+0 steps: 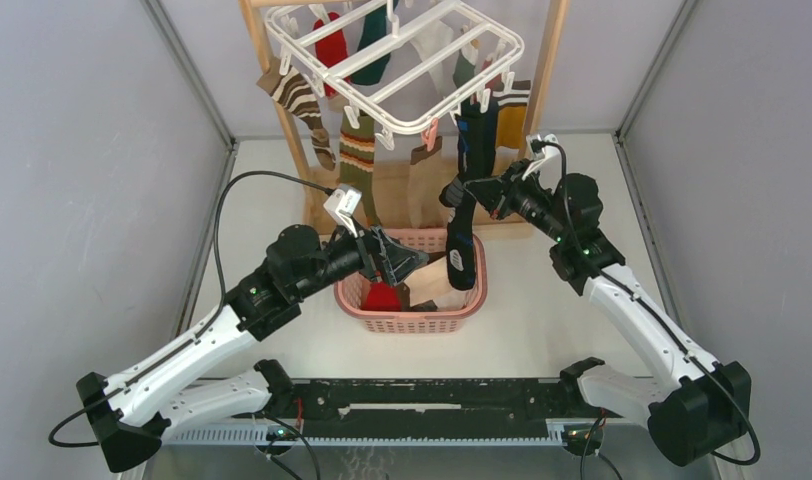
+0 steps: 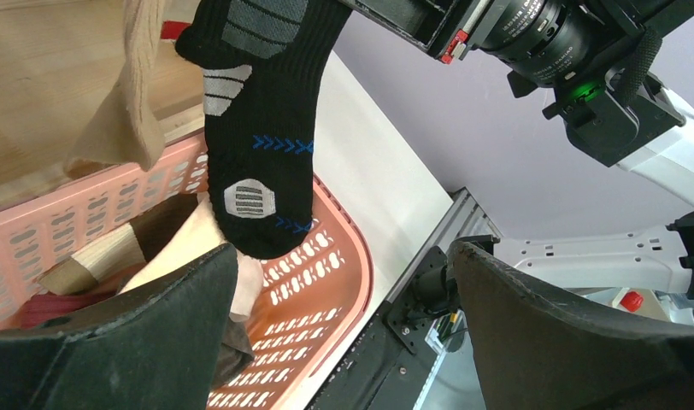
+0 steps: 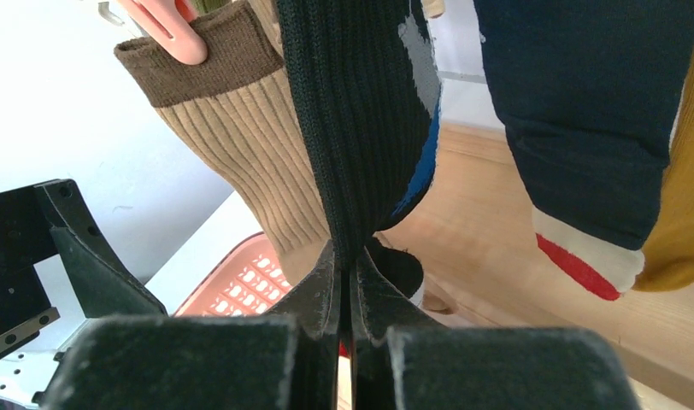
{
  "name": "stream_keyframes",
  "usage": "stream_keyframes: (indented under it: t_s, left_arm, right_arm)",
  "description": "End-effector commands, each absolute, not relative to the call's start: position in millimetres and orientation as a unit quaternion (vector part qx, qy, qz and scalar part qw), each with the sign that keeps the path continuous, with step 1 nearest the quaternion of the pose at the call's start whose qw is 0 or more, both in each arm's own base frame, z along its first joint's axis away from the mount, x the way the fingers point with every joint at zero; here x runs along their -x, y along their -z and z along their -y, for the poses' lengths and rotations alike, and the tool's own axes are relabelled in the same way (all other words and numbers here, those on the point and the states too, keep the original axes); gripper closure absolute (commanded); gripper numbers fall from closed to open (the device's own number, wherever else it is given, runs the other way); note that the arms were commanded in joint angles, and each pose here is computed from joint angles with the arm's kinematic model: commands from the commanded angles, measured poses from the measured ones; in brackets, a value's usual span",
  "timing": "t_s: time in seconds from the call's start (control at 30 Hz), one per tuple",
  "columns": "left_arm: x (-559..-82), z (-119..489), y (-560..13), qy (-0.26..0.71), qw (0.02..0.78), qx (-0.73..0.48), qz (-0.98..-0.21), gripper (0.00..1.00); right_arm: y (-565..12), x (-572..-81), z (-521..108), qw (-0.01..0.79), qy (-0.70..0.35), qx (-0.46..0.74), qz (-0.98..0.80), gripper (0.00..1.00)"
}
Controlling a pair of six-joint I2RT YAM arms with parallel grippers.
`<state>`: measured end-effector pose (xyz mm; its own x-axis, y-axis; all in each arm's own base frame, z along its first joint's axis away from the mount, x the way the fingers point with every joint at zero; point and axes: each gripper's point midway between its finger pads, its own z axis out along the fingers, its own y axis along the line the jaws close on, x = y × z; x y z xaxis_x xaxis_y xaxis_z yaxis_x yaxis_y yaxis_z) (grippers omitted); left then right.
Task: Remove the socks clipped to the hanger
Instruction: Remove the sock from the hanger.
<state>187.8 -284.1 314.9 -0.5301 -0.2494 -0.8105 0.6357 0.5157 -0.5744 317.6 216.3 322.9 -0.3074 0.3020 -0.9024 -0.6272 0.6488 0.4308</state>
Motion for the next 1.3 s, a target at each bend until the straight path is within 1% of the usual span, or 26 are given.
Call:
stream_keyframes:
  t_s: [0.0, 0.2, 0.6, 0.93, 1.27]
  left_arm:
    - [-184.4, 287.8, -347.6, 0.502, 0.483, -0.132, -0.706, 0.0]
    - [-183.8, 290.1, -350.2, 0.504, 0.482, -0.133, -0.704, 0.0]
    - [-182.8, 286.8, -347.5, 0.499, 0.483, -0.133, -0.707, 0.0]
    - [-184.0, 287.1, -344.6, 0.495, 0.481, -0.132, -0.711, 0.0]
    - [-184.9, 287.8, -343.7, 0.492, 0.481, -0.134, -0.713, 0.0]
  right_arm:
    - [-339.9, -319.5, -213.6, 0.601, -0.405, 0.123, -0.678, 1.0]
    - [-338.6, -318.4, -204.3, 0.606, -0.393, 0.119, -0.682, 1.0]
    - [-349.0, -326.2, -160.2, 0.627, -0.378, 0.077, -0.676, 1.0]
    - [-362.9, -319.4, -126.9, 0.65, -0.363, 0.048, -0.665, 1.0]
    - [-366.9, -327.5, -94.7, 0.662, -0.353, 0.014, -0.661, 1.0]
